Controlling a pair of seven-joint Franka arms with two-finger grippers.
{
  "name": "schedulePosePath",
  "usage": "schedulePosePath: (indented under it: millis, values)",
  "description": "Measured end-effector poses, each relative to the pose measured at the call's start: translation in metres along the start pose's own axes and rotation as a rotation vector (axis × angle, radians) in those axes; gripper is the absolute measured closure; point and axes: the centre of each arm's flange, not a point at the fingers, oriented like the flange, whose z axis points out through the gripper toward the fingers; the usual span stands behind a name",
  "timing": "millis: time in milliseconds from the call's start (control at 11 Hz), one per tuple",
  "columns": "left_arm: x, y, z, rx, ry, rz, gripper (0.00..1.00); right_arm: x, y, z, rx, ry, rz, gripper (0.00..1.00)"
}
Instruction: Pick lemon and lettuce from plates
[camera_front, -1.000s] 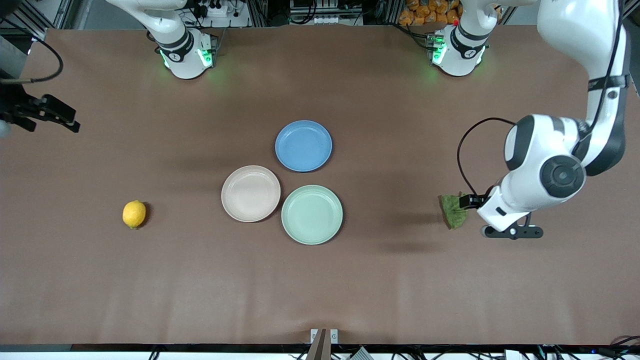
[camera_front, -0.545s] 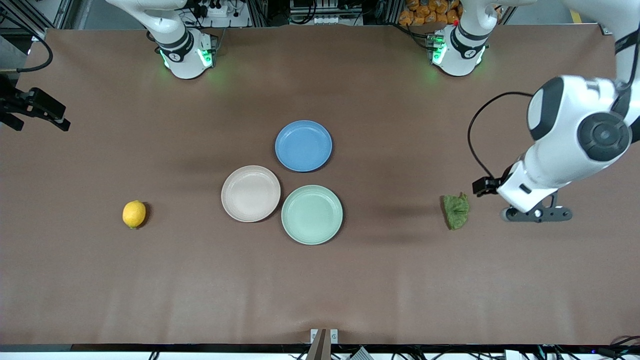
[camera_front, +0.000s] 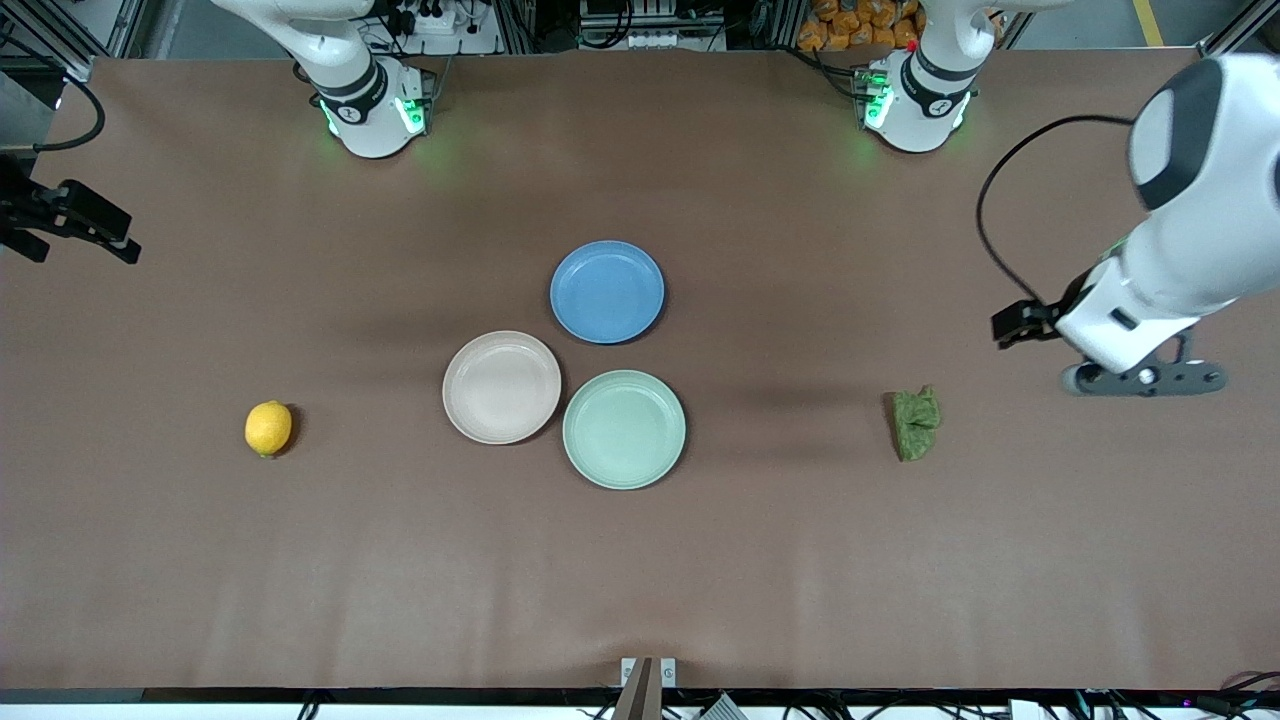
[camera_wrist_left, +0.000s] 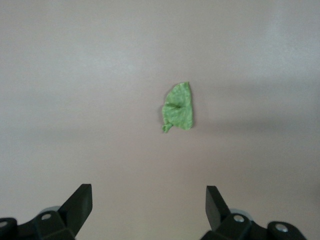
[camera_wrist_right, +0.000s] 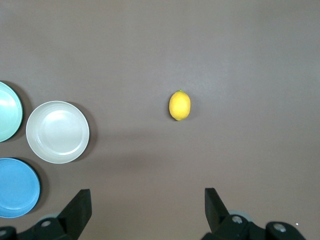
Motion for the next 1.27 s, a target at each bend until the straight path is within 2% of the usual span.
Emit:
schedulePosePath:
  millis: [364, 818, 1273]
  values:
    - [-0.018, -0.014, -0.039, -0.004, 0.032, 0.019, 0.00, 0.002, -0.009, 0.004, 0.001, -0.007, -0.017, 0.00]
    - [-0.033, -0.015, -0.072, -0.061, 0.043, 0.010, 0.00, 0.002, -0.015, 0.004, 0.000, -0.008, -0.028, 0.00]
    - [-0.039, -0.019, -0.081, -0.062, 0.047, 0.005, 0.00, 0.003, -0.009, 0.005, 0.000, -0.011, -0.017, 0.00]
